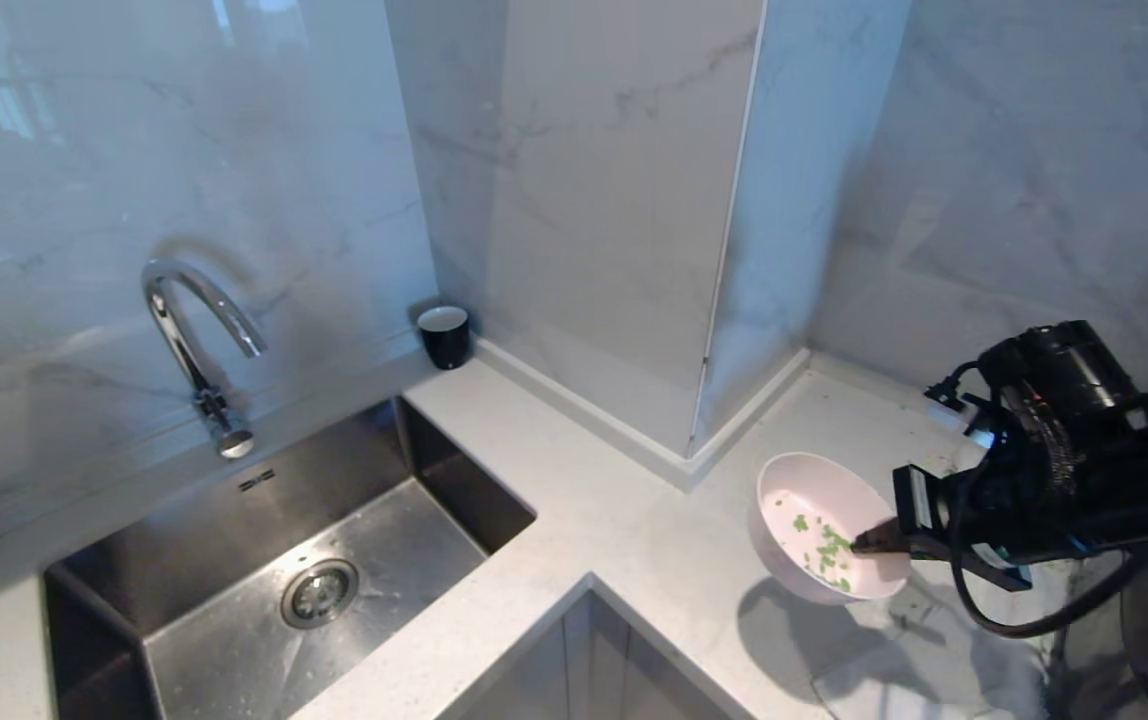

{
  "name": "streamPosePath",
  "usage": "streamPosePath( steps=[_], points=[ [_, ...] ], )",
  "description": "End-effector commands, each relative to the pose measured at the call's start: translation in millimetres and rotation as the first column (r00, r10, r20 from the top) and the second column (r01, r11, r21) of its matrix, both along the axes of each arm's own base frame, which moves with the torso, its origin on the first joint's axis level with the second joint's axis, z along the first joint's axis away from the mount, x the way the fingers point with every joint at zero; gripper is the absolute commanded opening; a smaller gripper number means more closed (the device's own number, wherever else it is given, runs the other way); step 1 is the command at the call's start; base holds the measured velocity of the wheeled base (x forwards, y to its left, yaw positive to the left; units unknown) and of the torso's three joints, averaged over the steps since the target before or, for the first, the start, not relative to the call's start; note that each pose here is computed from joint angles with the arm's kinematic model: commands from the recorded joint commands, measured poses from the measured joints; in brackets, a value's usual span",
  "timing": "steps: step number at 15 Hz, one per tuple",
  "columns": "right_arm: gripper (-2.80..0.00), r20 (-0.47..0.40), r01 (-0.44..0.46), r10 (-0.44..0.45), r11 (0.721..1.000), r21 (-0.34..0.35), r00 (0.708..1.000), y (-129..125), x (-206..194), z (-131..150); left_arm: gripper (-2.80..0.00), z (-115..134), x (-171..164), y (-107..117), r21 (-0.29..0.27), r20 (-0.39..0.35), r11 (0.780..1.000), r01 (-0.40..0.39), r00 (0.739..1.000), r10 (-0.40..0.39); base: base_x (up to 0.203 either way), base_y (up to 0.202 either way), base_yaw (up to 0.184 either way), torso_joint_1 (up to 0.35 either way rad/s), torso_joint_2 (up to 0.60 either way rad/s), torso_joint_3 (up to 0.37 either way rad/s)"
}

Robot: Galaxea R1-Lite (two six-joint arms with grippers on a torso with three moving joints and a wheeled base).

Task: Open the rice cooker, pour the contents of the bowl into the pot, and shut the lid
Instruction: Place the bowl on the table

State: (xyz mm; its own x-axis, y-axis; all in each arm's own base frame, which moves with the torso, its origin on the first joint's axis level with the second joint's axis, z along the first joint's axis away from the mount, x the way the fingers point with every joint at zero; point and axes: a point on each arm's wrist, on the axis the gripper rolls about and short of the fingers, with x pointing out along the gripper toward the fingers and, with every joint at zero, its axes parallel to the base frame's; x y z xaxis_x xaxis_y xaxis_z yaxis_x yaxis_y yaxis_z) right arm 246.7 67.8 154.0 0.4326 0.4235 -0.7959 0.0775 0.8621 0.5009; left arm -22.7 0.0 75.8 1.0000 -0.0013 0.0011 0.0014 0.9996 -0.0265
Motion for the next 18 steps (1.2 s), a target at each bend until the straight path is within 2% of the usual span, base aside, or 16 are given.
streamPosePath(
  steps=[1, 3, 7, 11, 15, 18],
  points=[
    [-2.8, -0.045, -0.052, 0.052, 0.999, 0.008, 0.998, 31.1, 23.1, -13.5, -2.8, -0.7, 0.3, 0.0, -0.001, -0.003, 1.0, 0.0, 1.0, 0.0, 0.0, 0.0, 0.0, 0.0, 0.0, 0.0],
    [-2.8, -0.073, -0.082, 0.082, 0.997, -0.003, 0.994, 50.5, 32.9, -24.1, -2.8, -0.7, 0.3, 0.0, -0.001, -0.004, 1.0, 0.0, 1.0, 0.0, 0.0, 0.0, 0.0, 0.0, 0.0, 0.0],
    [-2.8, -0.128, -0.11, 0.095, 0.987, -0.118, 0.987, 93.7, 46.5, -59.1, -2.8, -0.8, 0.2, 0.0, -0.001, -0.003, 1.0, 0.0, 1.0, 0.0, 0.0, 0.0, 0.0, 0.0, 0.0, 0.0],
    [-2.8, -0.14, -0.107, 0.086, 0.983, -0.148, 0.986, 113.0, 74.2, -86.4, -2.8, -0.8, 0.2, 0.0, -0.001, -0.003, 1.0, 0.0, 1.0, 0.0, 0.0, 0.0, 0.0, 0.0, 0.0, 0.0],
    [-2.8, -0.095, -0.078, 0.064, 0.985, -0.157, 0.993, 124.0, 101.4, -93.2, -2.8, -0.4, 0.1, 0.0, -0.001, -0.001, 1.0, 0.0, 1.0, 0.0, 0.0, 0.0, 0.0, 0.0, 0.0, 0.0],
    [-2.8, -0.059, -0.034, 0.023, 0.978, -0.208, 0.998, 130.9, 117.4, -102.8, -2.8, -0.4, 0.1, 0.0, -0.001, -0.001, 1.0, 0.0, 1.0, 0.0, 0.0, 0.0, 0.0, 0.0, 0.0, 0.0]
  ],
)
